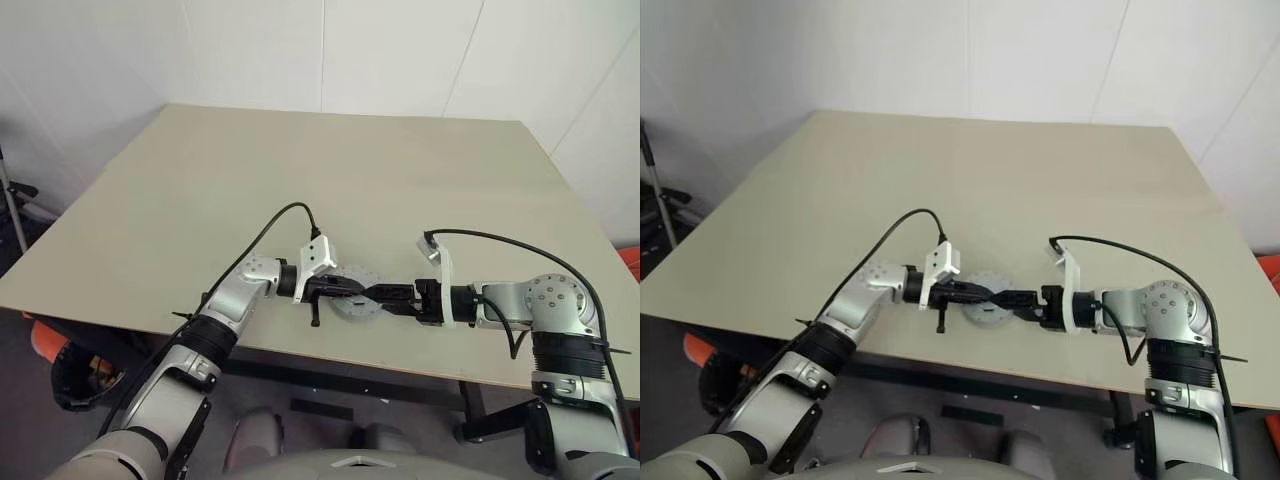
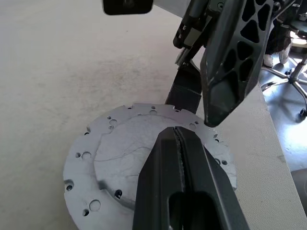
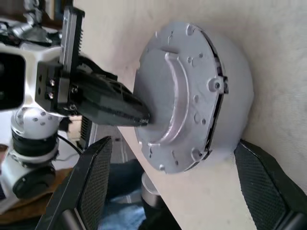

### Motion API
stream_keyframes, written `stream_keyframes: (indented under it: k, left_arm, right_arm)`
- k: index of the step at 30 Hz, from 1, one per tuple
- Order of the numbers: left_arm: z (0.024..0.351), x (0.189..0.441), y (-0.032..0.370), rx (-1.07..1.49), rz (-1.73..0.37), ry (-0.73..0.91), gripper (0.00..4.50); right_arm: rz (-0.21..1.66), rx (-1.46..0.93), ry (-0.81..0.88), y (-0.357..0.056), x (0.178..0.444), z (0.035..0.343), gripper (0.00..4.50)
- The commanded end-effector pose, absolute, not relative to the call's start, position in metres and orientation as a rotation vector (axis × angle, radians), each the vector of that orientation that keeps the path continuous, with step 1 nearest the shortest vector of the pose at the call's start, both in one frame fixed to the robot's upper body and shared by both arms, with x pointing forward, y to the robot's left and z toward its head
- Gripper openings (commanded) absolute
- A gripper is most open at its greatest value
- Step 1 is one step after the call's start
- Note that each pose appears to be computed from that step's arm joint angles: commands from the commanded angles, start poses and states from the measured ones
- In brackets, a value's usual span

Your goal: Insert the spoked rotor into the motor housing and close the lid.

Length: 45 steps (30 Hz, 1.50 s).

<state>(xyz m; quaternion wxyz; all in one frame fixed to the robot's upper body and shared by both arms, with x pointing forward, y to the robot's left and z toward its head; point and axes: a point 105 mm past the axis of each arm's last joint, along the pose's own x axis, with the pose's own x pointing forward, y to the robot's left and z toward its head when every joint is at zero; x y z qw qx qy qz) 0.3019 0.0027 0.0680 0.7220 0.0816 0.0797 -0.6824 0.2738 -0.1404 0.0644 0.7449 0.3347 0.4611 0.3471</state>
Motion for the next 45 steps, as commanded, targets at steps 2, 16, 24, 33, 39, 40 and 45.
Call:
stream_keyframes:
  k: [2,16,24,33,39,40,45]
  left_arm:
    - [0.062,0.301,0.005,0.189,-1.504,0.205,0.00]
    - [0.062,0.299,0.005,0.192,-1.513,0.203,0.00]
    - [0.063,0.299,0.005,0.188,-1.512,0.201,0.00]
    - [0.064,0.299,0.005,0.188,-1.512,0.200,0.00]
    - [0.065,0.299,0.005,0.186,-1.512,0.200,0.00]
    - [0.065,0.299,0.005,0.186,-1.512,0.200,0.00]
    - [0.066,0.300,0.006,0.185,-1.509,0.198,0.00]
  right_arm:
    - [0.713,0.804,0.943,-0.136,0.284,0.067,4.49]
    - [0.689,0.904,0.879,-0.127,0.280,0.069,3.60]
    - [0.718,0.901,0.876,-0.125,0.279,0.074,1.17]
    - [0.750,0.902,0.878,-0.124,0.274,0.078,1.13]
    - [0.814,0.910,0.890,-0.123,0.266,0.084,1.13]
    - [0.816,0.910,0.892,-0.123,0.266,0.084,1.13]
    - [0.818,0.914,0.886,-0.120,0.268,0.085,1.13]
